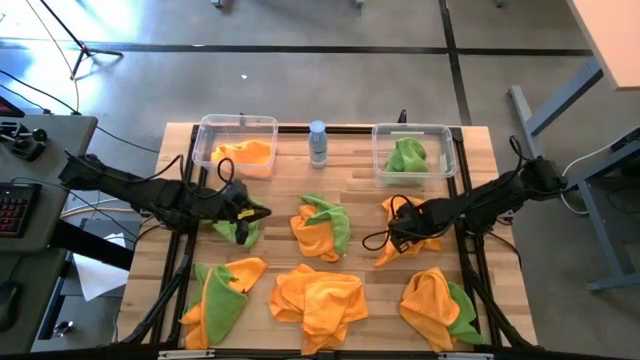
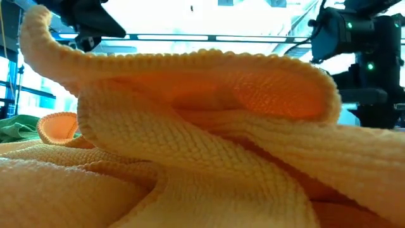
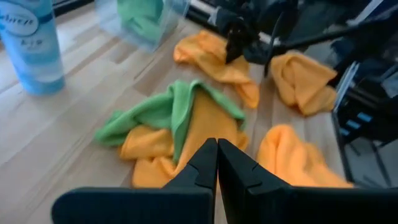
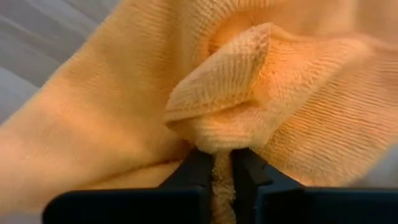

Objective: Sort microfiber towel by color & place in baskets
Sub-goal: Put the orange towel into the left transparent bin

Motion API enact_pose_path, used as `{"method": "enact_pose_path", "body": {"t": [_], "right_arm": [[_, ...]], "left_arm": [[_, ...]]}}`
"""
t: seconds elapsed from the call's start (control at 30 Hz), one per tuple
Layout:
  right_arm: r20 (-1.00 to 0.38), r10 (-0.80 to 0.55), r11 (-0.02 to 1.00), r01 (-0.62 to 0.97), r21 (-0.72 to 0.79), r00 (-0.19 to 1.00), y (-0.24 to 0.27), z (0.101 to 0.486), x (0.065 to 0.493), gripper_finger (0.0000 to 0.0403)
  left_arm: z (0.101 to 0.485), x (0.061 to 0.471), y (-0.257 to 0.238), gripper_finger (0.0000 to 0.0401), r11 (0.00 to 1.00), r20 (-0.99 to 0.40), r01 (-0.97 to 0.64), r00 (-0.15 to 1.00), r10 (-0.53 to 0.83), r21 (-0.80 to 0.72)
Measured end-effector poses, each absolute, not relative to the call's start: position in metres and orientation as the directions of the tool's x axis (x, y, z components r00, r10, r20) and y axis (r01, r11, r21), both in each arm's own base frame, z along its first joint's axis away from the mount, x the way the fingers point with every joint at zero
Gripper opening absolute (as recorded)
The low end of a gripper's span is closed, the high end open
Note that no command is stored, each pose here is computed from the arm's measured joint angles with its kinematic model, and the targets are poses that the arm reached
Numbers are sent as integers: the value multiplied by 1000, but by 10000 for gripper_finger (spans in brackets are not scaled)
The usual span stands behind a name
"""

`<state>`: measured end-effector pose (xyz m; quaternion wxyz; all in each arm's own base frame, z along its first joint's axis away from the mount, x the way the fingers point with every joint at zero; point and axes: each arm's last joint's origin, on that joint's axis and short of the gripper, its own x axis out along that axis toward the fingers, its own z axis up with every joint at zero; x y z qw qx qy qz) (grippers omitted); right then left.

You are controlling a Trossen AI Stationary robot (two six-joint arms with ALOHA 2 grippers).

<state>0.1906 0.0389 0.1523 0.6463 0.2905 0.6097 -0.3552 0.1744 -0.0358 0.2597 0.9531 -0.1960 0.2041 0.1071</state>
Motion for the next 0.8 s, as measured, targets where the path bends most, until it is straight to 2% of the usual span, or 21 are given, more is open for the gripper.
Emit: {"method": "enact_pose_path", "body": {"t": [0.1, 0.23, 0.4, 0.57, 0.7, 0.8], "right_arm": [[-992, -124, 602, 797, -52, 29, 40, 176, 197, 37], [-969, -211, 638, 769, -33, 133, 45, 222, 202, 14], [-884, -318, 688, 725, 33, 342, 50, 291, 202, 15], [-737, -372, 775, 626, 88, 564, 53, 347, 208, 9], [-595, -369, 854, 513, 86, 714, 54, 372, 227, 5], [-512, -336, 902, 426, 67, 791, 53, 378, 246, 5]], "left_arm": [[261, 180, -36, 1, 892, -395, -301, 905, 156, -338], [263, 189, -38, 18, 900, -349, -294, 921, 176, -323], [268, 201, -40, 70, 915, -250, -277, 946, 206, -295], [283, 212, -43, 130, 951, -71, -217, 976, 206, -222], [295, 218, -40, 171, 957, 73, -218, 969, 236, -194], [305, 225, -36, 196, 955, 104, -243, 959, 263, -173]]}}
